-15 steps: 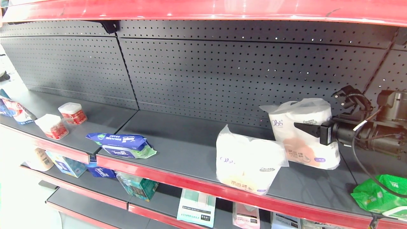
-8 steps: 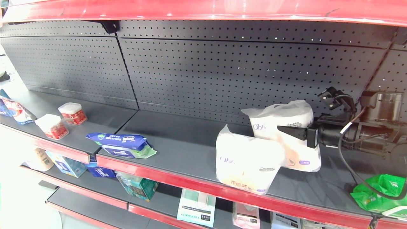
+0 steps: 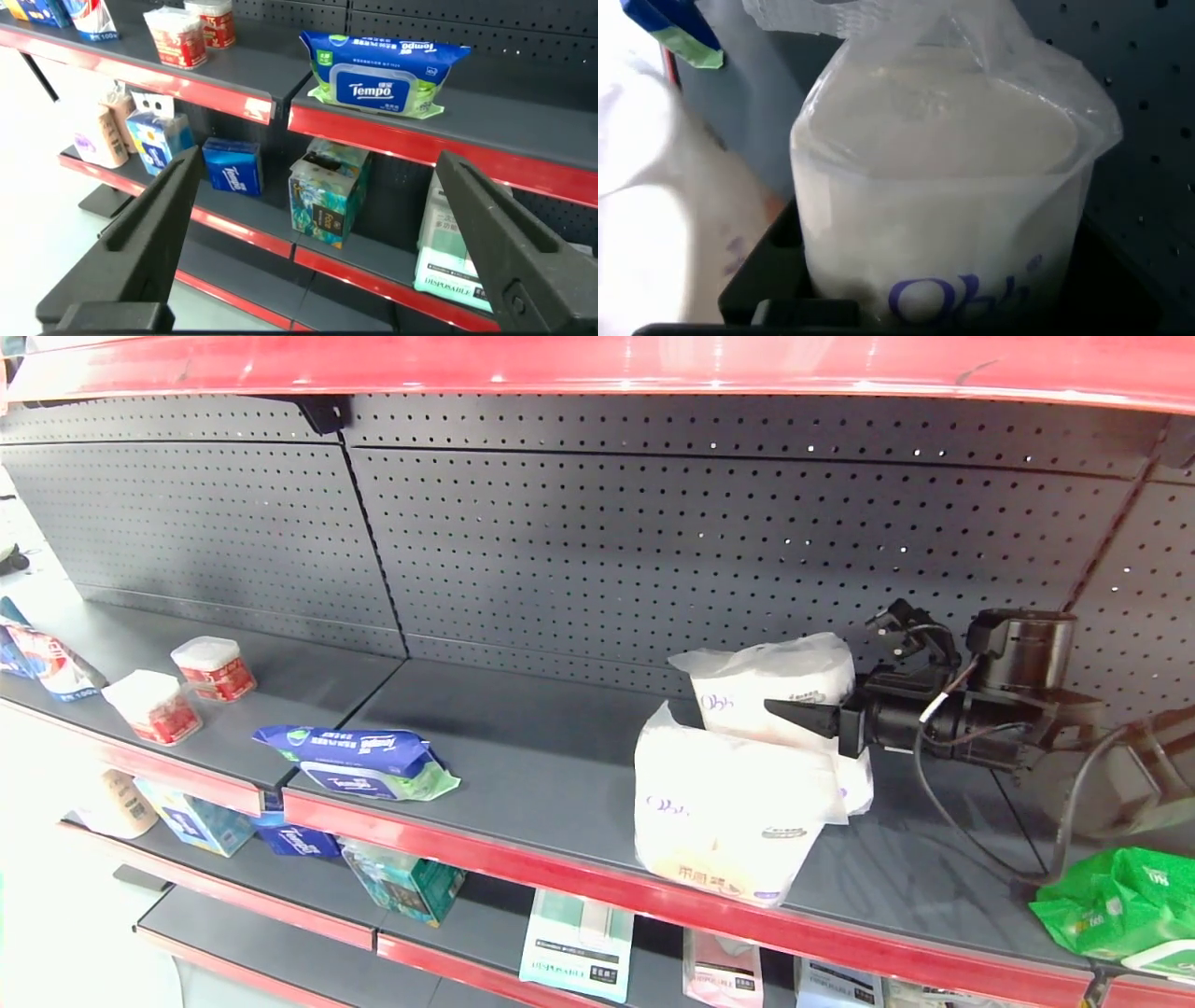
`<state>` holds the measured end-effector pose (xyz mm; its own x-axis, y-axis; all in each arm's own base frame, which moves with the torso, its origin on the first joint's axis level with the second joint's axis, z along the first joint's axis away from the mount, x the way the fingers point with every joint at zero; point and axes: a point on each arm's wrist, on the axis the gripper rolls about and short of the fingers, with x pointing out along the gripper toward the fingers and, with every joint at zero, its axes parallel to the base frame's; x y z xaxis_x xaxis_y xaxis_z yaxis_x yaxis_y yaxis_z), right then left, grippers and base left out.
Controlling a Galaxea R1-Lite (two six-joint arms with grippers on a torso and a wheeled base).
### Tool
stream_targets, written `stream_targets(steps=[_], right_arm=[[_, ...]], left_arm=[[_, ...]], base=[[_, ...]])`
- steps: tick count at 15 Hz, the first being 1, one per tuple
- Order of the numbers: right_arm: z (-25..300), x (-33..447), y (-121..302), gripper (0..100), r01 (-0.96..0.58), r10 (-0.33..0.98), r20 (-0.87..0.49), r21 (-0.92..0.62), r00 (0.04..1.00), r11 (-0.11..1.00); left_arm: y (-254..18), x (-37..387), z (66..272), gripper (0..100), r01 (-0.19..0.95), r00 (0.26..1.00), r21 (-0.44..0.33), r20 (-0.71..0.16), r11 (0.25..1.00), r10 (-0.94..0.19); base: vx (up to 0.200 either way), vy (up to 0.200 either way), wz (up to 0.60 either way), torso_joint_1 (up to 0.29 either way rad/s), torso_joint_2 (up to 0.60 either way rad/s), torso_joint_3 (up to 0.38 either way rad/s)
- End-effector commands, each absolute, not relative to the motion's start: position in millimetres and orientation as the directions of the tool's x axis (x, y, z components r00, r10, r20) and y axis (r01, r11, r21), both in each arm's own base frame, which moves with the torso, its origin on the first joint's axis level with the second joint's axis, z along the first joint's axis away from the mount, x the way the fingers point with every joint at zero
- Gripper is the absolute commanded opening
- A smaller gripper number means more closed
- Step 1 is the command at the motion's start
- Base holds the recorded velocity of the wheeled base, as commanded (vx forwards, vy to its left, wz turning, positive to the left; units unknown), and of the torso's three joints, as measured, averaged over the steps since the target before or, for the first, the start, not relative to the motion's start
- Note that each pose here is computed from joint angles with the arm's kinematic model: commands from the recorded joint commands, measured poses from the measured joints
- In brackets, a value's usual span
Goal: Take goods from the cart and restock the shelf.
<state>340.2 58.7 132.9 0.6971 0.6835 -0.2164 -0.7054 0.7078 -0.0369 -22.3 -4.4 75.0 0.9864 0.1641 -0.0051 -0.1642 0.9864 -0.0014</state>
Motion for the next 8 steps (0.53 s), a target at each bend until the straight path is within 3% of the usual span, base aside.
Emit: stream_targets(steps=[1,5,8], right_arm=[[107.3,365.1,65.4,0,-0.723,0.699,-0.235,-0.022,0.675,0.691],[92.1,379.4,65.0,0,-0.766,0.737,-0.239,-0.049,0.632,0.641],[87.4,385.3,42.4,0,-0.817,0.791,-0.215,-0.077,0.573,0.572]], left_arm=[[-4.4,-22.4,75.0,100,-0.165,0.986,-0.002,-0.005,0.986,0.165],[-4.4,-22.4,74.9,100,-0.165,0.986,-0.002,-0.006,0.986,0.165],[-4.4,-22.4,75.0,100,-0.165,0.986,-0.002,-0.005,0.986,0.165]], base=[[0.0,0.0,0.0,0.0,0.0,0.0],[0.0,0.0,0.0,0.0,0.0,0.0],[0.0,0.0,0.0,0.0,0.0,0.0]])
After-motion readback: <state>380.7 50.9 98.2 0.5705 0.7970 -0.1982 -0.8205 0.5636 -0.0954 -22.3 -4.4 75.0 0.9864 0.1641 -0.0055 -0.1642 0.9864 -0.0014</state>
